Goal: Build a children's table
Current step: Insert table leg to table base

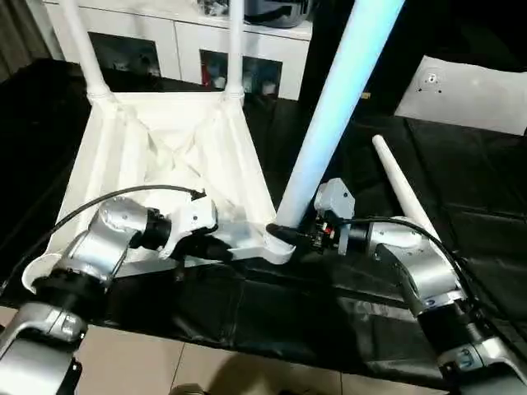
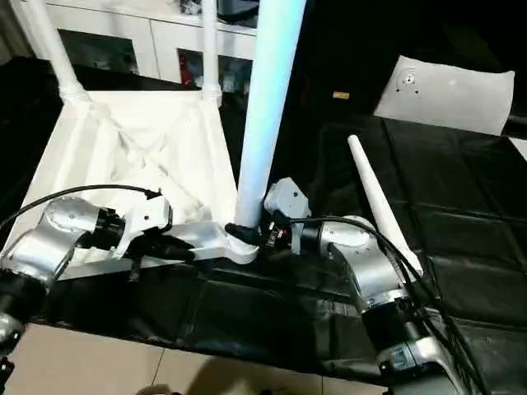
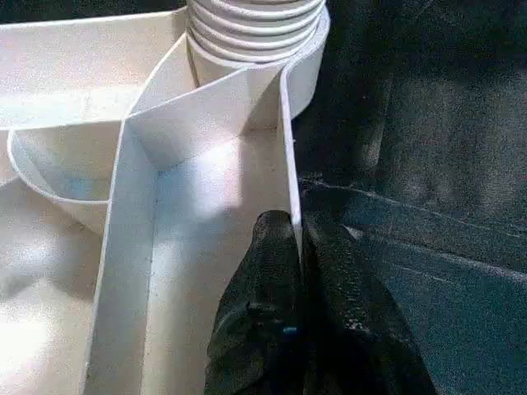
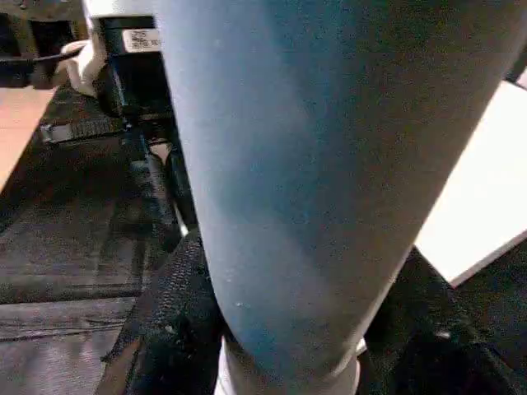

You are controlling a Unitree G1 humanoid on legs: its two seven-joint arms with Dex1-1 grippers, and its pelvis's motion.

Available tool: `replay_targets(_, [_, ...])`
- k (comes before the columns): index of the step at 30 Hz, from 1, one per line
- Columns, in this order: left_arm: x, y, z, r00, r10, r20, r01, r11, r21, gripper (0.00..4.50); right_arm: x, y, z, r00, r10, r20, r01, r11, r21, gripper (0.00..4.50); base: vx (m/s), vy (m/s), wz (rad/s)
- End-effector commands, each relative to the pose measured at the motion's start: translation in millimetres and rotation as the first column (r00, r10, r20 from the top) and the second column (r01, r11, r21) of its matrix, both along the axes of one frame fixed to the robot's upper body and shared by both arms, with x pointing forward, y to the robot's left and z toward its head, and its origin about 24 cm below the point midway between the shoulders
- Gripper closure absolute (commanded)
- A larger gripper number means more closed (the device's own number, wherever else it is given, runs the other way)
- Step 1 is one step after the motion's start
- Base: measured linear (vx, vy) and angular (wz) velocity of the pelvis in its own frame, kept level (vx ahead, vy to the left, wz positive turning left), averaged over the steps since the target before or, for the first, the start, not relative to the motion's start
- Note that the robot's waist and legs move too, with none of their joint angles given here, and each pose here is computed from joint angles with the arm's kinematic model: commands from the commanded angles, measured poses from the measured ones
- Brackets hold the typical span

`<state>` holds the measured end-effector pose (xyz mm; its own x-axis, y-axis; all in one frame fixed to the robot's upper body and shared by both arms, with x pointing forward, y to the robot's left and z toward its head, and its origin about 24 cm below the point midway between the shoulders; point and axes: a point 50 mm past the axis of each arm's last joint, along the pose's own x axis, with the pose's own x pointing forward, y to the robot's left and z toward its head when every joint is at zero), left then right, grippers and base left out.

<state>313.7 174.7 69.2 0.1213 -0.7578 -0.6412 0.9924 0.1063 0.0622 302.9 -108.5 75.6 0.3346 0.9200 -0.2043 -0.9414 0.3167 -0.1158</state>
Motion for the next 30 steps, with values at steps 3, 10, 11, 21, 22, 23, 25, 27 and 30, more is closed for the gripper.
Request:
replay_targets(3, [3.2, -14.1, -1.6, 0.998, -0.053, 0.026, 0.052, 0.998, 0.029, 4.50, -14.5, 4.3, -26.6, 0.987, 0.070, -0.147, -0.077, 0.996, -0.044, 2.63, 0.000, 0.000, 0.00])
replay_targets(10, [-3.5, -19.9, -7.3, 0.997, -0.081, 0.019, 0.081, 0.997, 0.000, 4.50, 0.7, 3.1, -20.1, 0.971, -0.073, -0.229, 0.093, 0.992, 0.082, 2.63, 0.000, 0.000, 0.00])
replay_targets(11, [-4.8, -19.4, -8.8, 0.996, -0.089, 0.019, 0.089, 0.996, 0.005, 4.50, 1.7, 1.7, -18.1, 0.969, -0.072, -0.237, 0.097, 0.991, 0.095, 2.63, 0.000, 0.000, 0.00])
replay_targets(21, [-6.3, -17.3, -10.1, 0.995, -0.092, 0.039, 0.092, 0.996, 0.019, 4.50, -0.9, 0.9, -18.5, 0.973, -0.057, -0.223, 0.071, 0.996, 0.053, 2.63, 0.000, 0.000, 0.00])
replay_targets(22, [-6.2, -17.6, -9.7, 0.995, -0.092, 0.043, 0.092, 0.996, 0.017, 4.50, -1.2, 2.2, -19.5, 0.976, -0.058, -0.212, 0.068, 0.997, 0.040, 2.63, 0.000, 0.000, 0.00])
replay_targets(23, [-6.1, -18.0, -9.3, 0.995, -0.093, 0.047, 0.092, 0.996, 0.015, 4.50, -1.8, 4.3, -21.1, 0.980, -0.056, -0.192, 0.060, 0.998, 0.018, 2.63, 0.000, 0.000, 0.00])
replay_targets(25, [-6.1, -18.3, -9.2, 0.994, -0.094, 0.048, 0.094, 0.996, 0.015, 4.50, -3.8, 8.3, -22.9, 0.983, -0.042, -0.178, 0.042, 0.999, -0.004, 2.63, 0.000, 0.000, 0.00])
replay_targets(27, [-5.7, -18.2, -9.0, 0.994, -0.095, 0.050, 0.094, 0.995, 0.017, 4.50, -5.6, 11.8, -24.3, 0.984, -0.030, -0.176, 0.029, 1.000, -0.010, 2.63, 0.000, 0.000, 0.00])
replay_targets(30, [-5.3, -18.0, -8.8, 0.994, -0.093, 0.053, 0.092, 0.996, 0.019, 4.50, -3.3, 12.9, -26.5, 0.981, -0.073, -0.181, 0.075, 0.997, 0.001, 2.63, 0.000, 0.000, 0.00])
